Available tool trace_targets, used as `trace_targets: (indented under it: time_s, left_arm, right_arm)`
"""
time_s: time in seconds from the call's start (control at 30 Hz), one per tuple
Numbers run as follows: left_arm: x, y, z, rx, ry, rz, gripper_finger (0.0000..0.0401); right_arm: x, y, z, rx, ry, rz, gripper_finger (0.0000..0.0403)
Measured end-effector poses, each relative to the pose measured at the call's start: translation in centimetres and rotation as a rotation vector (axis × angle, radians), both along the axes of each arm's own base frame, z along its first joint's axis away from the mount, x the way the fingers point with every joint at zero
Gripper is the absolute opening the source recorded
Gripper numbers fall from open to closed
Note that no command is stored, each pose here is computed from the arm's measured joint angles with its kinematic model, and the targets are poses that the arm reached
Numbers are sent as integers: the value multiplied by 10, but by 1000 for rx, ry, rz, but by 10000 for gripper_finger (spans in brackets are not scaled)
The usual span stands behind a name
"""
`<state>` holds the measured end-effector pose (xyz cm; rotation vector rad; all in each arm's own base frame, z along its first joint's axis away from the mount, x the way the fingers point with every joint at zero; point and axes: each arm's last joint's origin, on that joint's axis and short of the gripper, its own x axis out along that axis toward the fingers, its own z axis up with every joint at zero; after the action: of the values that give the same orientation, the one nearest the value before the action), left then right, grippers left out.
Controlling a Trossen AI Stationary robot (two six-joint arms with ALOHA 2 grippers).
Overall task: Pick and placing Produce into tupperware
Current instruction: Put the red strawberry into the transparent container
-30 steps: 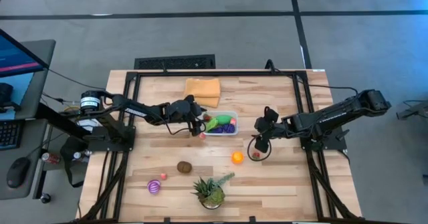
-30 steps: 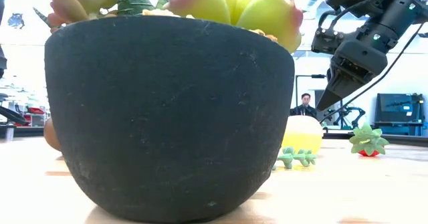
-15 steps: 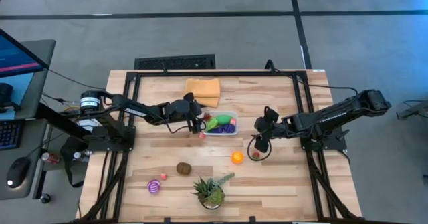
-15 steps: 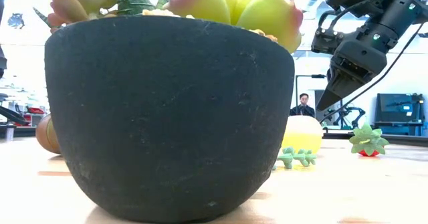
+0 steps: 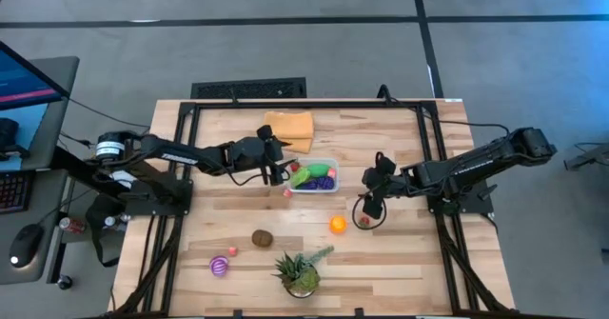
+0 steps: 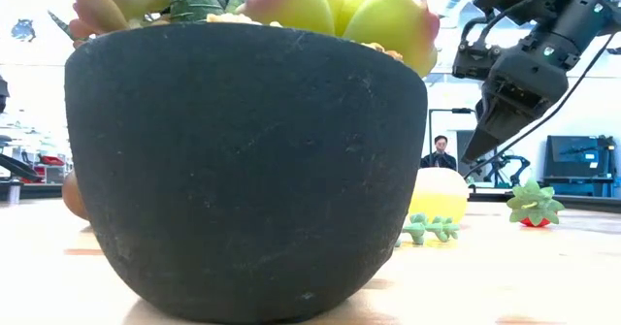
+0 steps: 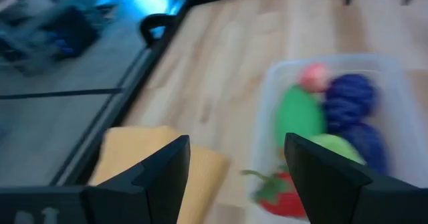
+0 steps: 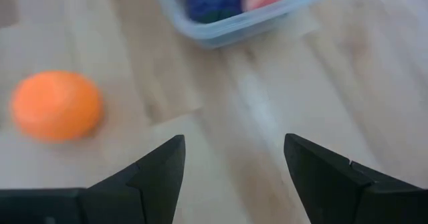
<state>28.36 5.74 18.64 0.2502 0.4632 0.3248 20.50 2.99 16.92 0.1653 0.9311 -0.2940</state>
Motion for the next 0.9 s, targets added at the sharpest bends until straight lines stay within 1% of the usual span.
trace_targets:
  time_s: [0.1, 0.27, 0.4, 0.6, 0.67, 0.73, 0.9]
  left_arm:
    - [-4, -10, 5, -43, 16, -78, 236]
    - [-11, -31, 10, -105, 57, -216, 236]
    - [-14, -47, 8, -112, 107, -258, 236]
    - [-16, -57, 4, -154, 149, -248, 236]
    - [-16, -59, 3, -165, 152, -248, 236]
    - [-16, -61, 3, -168, 157, -252, 236]
    - [-17, -61, 1, -197, 169, -238, 236]
  right_arm:
    - [1, 4, 1, 67, -6, 41, 249]
    - [2, 16, 3, 138, -27, 128, 249]
    - [-3, 26, 1, 177, 4, 136, 249]
    - [-11, 43, -1, 229, 31, 122, 249]
    - [-13, 49, -1, 226, 28, 128, 249]
    - [-15, 54, -1, 199, 16, 130, 249]
    - [-19, 65, -3, 77, -10, 168, 249]
